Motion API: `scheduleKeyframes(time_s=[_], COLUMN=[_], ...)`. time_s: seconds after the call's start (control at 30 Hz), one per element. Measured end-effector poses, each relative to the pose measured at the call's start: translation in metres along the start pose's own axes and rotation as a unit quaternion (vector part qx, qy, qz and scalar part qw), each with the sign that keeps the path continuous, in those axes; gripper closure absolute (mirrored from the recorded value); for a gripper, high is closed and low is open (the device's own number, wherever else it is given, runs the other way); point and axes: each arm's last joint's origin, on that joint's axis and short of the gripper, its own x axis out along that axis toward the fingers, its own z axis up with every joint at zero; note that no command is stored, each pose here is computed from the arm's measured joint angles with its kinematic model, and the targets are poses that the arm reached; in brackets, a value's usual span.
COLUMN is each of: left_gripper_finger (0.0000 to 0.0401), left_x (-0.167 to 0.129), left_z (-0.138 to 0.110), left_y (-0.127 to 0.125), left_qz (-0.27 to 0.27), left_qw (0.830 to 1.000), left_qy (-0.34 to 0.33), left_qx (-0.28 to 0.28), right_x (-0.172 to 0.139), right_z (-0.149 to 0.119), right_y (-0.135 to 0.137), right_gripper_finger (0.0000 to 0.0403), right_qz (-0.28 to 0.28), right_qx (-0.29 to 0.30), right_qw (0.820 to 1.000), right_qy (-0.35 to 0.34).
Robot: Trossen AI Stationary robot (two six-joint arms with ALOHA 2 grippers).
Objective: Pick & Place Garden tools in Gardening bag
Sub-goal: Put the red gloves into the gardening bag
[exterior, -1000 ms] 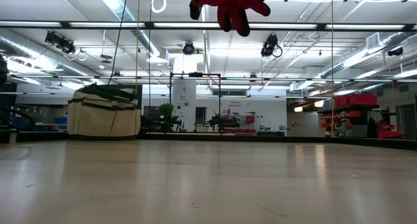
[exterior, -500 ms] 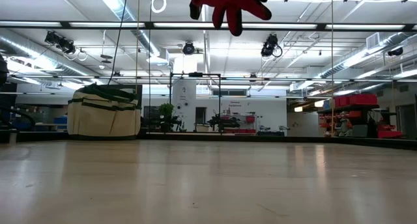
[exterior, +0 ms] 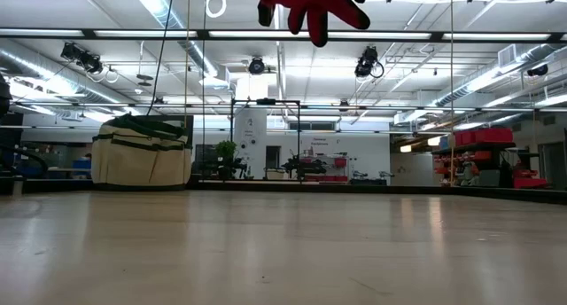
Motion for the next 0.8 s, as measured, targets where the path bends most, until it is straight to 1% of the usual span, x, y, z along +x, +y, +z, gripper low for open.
scheduleKeyframes(time_s=[0.27,0.4,0.6,0.8], left_gripper_finger=[0.0362,0.0369,0.0369,0.0369], left_x=[0.0000,0.0000,0.0000,0.0000], left_z=[0.0000,0.0001,-0.0002,-0.0002], left_y=[0.0000,0.0004,0.0007,0.0009], left_qz=[0.000,0.006,0.008,0.009], left_qw=[1.000,1.000,1.000,1.000], left_qy=[0.000,-0.002,-0.001,-0.001], left_qx=[0.004,0.004,0.004,0.004], right_x=[0.0000,0.0000,0.0000,0.0000], right_z=[0.0000,0.0000,0.0005,0.0035], right_y=[0.0000,0.0000,0.0001,0.0002], right_gripper_finger=[0.0401,0.0391,0.0352,0.0295], right_qz=[0.000,0.000,0.000,0.001], right_qx=[0.000,0.000,0.000,-0.001], right_qw=[1.000,1.000,1.000,1.000], right_qy=[0.000,0.000,-0.003,-0.018])
